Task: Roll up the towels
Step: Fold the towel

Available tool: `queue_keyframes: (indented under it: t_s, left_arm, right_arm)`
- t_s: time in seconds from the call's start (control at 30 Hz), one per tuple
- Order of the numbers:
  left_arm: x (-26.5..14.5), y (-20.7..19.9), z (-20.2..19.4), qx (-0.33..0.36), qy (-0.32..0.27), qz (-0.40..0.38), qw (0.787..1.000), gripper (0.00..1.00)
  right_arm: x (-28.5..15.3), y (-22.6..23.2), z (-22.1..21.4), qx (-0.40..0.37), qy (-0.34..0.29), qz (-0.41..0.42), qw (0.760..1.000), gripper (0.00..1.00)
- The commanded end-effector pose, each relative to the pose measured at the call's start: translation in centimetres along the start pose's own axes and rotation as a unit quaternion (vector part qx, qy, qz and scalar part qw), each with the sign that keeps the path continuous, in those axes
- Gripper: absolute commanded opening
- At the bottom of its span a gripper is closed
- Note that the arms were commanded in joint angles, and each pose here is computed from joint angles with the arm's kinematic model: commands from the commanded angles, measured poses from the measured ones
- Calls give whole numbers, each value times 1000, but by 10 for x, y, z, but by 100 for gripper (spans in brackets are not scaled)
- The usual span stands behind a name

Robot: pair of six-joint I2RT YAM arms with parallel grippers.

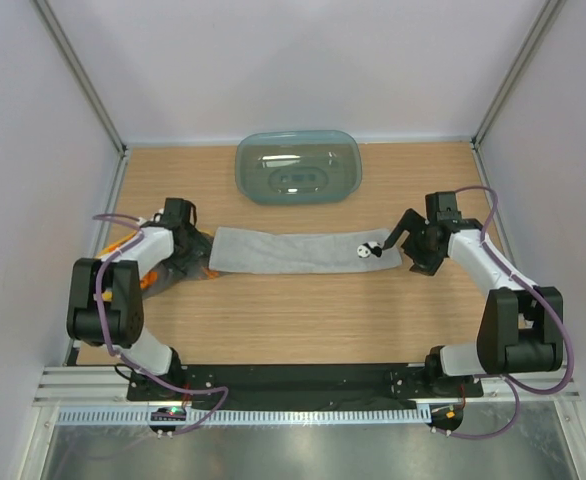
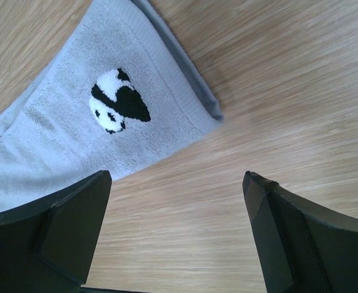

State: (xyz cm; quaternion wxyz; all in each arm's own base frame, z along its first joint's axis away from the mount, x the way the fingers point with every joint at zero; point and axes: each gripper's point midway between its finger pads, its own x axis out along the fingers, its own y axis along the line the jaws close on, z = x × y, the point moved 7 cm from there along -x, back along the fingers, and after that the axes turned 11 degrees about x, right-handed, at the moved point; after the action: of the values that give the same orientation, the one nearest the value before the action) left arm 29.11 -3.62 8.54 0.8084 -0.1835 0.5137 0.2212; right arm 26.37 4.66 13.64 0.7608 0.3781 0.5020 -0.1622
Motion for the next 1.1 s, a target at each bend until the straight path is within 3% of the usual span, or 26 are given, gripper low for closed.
queue_keyframes:
  t_s: [0.0, 0.13, 0.27, 0.43, 0.57, 0.87, 0.9, 1.0, 1.03, 1.07]
  left_arm:
    - [2, 16, 16, -38, -30, -11, 999, 76]
    - [3, 24, 13, -28, -30, 0, 999, 73]
    - [11, 37, 19, -48, -21, 22, 998, 58]
    - [-1, 84, 47, -172, -68, 45, 982, 56]
    - [-24, 104, 67, -230, -116, 42, 965, 56]
    - [-30, 113, 61, -253, -122, 43, 959, 63]
    - [-32, 112, 61, -252, -124, 38, 959, 63]
    - [-35, 105, 58, -244, -120, 19, 962, 64]
    - [-36, 103, 59, -239, -125, 16, 963, 65]
    - [-36, 100, 57, -234, -123, 14, 964, 65]
  right_arm:
    - [-2, 7, 1, -12, -5, 29, 999, 96]
    - [17, 7, -1, -3, 10, 34, 999, 95]
    - [44, 6, 1, 2, 33, 13, 999, 91]
    - [55, 0, 1, -1, 36, -8, 999, 91]
    - [61, -4, 2, -3, 31, -19, 999, 85]
    - [78, -8, -2, 5, 45, -22, 999, 56]
    - [79, -9, -2, 5, 45, -24, 999, 44]
    - [77, -9, -1, 3, 44, -25, 999, 27]
    - [75, -10, 0, 4, 41, -30, 999, 14]
    - [71, -9, 1, 5, 39, -25, 999, 8]
